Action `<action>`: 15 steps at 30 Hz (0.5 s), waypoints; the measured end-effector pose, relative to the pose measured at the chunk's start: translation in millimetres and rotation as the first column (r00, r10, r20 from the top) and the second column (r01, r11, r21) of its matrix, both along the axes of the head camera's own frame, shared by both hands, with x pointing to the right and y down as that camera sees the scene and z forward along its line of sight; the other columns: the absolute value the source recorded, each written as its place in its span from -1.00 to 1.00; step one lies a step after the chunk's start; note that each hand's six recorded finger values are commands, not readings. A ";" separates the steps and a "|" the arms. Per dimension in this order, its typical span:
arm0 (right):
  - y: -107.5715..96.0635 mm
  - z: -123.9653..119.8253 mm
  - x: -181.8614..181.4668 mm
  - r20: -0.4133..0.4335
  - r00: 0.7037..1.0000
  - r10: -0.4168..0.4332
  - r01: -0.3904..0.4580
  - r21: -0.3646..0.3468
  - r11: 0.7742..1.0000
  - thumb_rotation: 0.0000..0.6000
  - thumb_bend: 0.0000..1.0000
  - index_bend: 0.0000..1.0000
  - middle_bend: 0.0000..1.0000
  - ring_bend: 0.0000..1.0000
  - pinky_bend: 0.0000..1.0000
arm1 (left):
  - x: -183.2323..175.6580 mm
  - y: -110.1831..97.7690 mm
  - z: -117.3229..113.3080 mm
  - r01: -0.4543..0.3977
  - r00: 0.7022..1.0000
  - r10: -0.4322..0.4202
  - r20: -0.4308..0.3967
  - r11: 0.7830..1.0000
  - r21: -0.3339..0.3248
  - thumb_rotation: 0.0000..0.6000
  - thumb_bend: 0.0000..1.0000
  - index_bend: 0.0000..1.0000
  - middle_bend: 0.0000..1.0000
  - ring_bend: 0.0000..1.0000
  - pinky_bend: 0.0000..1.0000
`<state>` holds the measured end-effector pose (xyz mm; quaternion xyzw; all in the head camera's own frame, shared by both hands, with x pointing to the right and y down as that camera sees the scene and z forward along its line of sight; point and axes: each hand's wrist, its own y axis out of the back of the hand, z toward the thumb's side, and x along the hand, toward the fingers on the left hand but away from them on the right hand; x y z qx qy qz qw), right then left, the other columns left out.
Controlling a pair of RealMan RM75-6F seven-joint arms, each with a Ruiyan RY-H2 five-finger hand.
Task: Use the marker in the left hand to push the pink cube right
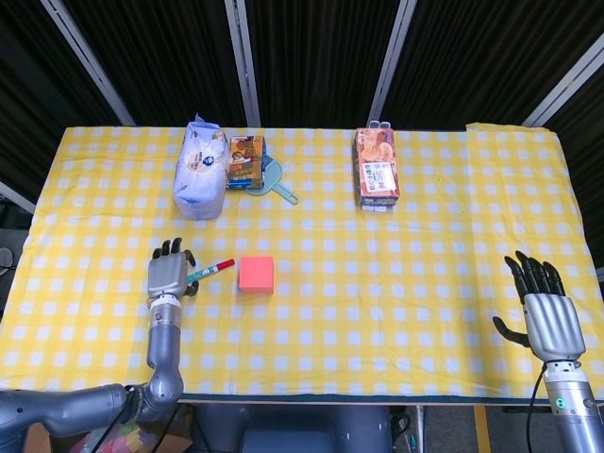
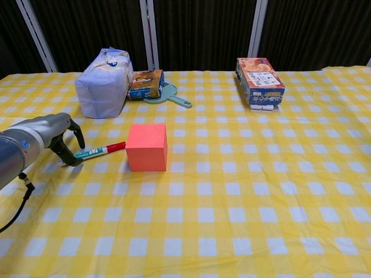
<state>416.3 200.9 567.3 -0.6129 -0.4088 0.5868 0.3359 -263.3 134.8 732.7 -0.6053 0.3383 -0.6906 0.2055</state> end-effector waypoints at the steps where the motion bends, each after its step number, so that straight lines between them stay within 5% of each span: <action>1: 0.0 -0.1 -0.1 0.001 1.000 0.000 0.000 0.000 1.000 1.00 -0.40 -1.00 -1.00 -1.00 -1.00 | 0.2 -0.3 0.8 0.001 1.000 -0.001 0.002 1.000 -0.001 1.00 -0.27 -0.19 -0.89 -1.00 -0.79; 15: -0.1 -0.6 0.1 0.011 1.000 0.004 -0.004 0.003 1.000 1.00 -0.39 -1.00 -1.00 -1.00 -1.00 | 5.2 2.6 4.0 -0.017 1.000 0.017 -0.001 1.000 -0.002 1.00 0.13 0.14 -0.81 -1.00 -0.79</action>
